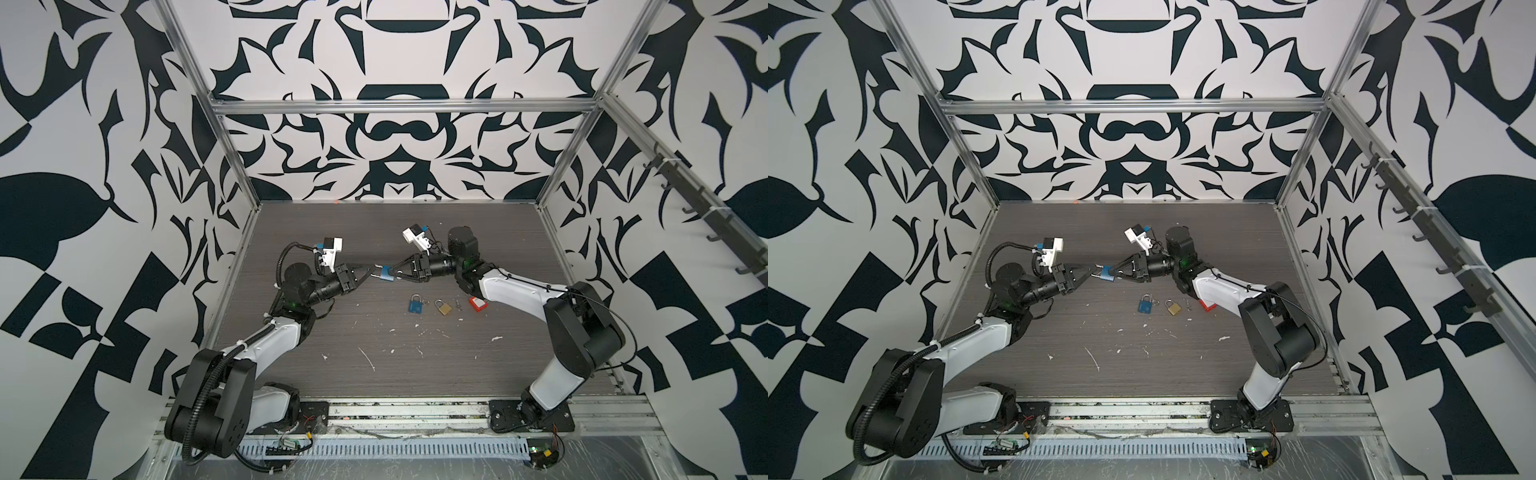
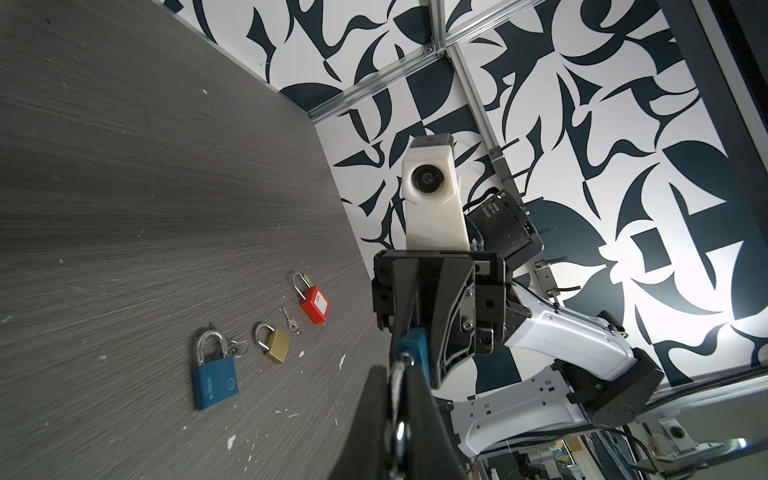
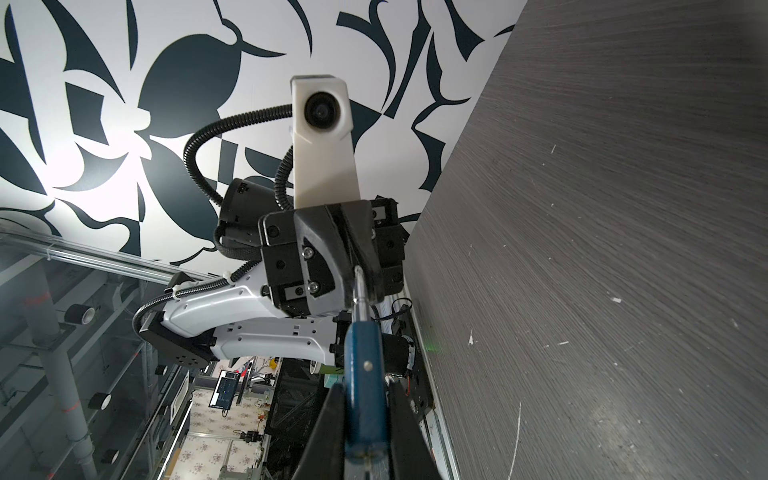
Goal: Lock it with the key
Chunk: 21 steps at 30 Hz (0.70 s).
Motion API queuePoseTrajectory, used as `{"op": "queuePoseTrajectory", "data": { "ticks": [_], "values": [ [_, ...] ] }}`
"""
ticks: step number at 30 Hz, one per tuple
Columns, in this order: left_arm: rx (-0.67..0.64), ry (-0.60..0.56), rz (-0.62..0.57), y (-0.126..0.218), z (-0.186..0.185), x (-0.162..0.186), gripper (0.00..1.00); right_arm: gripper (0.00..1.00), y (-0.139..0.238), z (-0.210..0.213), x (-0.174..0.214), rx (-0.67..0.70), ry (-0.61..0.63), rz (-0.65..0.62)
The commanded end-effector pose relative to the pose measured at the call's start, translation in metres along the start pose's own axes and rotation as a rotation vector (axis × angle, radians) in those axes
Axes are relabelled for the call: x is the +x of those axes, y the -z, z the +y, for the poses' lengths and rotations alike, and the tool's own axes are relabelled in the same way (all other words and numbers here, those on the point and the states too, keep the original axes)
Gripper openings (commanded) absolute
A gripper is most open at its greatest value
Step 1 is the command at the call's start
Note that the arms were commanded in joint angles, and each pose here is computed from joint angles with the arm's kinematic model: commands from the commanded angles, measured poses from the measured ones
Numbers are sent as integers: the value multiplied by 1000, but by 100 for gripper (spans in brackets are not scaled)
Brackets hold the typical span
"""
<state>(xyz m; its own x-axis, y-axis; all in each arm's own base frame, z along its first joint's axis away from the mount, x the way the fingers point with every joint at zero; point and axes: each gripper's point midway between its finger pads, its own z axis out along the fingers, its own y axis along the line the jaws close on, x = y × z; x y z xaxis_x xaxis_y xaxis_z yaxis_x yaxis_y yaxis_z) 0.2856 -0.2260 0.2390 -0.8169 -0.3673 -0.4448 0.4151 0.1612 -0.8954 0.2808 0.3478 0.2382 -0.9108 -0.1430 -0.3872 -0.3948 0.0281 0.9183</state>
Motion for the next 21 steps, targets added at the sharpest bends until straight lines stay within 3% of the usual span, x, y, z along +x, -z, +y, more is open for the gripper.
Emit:
{"op": "queuePoseTrajectory", "data": {
  "ticks": [1,13,21],
  "values": [
    [77,-17,110,-10,-18,27,0,0,-16,38,-16,-61,165,-37],
    [94,6,142,-20,-17,42,0,0,-27,38,-41,-58,203,-94],
    [116,-1,189,-28,-23,57,0,0,-40,45,-56,-139,180,-113]
  ]
}}
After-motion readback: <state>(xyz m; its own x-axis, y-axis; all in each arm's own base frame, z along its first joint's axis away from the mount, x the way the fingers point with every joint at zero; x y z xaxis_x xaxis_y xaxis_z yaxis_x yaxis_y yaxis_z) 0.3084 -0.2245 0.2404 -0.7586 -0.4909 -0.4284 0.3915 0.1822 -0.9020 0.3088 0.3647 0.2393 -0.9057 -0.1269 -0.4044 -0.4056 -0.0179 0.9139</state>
